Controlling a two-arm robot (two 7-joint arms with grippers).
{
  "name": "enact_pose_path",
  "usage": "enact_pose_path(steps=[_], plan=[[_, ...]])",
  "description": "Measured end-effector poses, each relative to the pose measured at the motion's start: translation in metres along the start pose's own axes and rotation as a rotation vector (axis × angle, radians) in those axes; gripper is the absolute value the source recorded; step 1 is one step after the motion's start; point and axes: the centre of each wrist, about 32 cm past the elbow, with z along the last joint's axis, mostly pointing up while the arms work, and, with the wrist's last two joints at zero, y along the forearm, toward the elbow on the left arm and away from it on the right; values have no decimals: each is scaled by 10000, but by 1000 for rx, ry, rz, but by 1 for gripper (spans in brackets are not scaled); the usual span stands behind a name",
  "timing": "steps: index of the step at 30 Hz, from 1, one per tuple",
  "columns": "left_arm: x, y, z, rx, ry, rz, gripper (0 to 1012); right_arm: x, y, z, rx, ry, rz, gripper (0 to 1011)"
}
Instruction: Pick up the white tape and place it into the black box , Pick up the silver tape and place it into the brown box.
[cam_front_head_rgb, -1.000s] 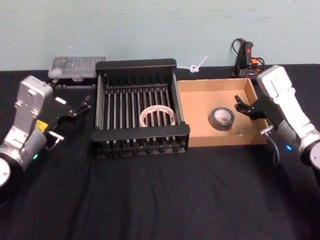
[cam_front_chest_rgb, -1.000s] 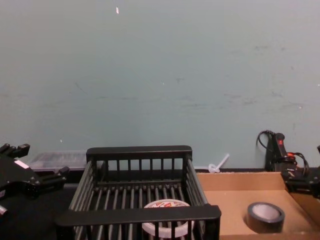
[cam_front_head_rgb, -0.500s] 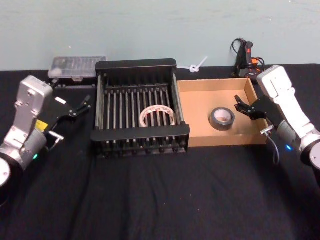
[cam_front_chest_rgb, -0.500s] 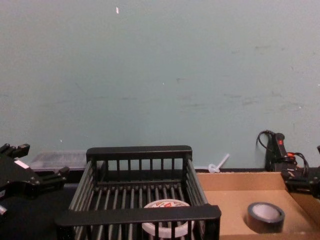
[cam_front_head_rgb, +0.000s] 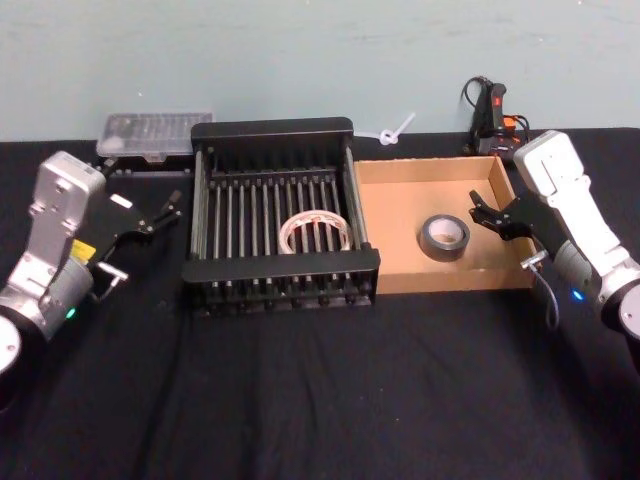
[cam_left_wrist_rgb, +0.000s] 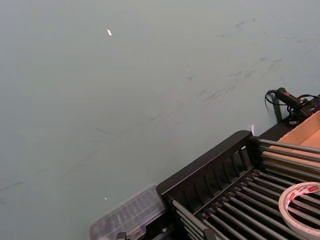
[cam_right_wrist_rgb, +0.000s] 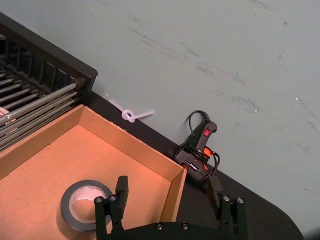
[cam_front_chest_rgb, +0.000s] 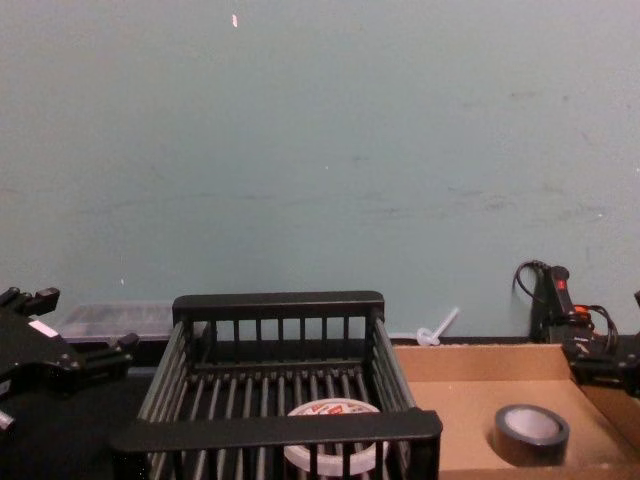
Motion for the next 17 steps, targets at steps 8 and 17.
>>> enact_pose_path(steps=[8, 17], plan=[[0, 0, 0, 0, 0, 0, 1001, 0, 0, 0, 0, 0, 0, 1002], [1, 0, 0, 0, 0, 0, 1001, 0, 0, 0, 0, 0, 0, 1002]])
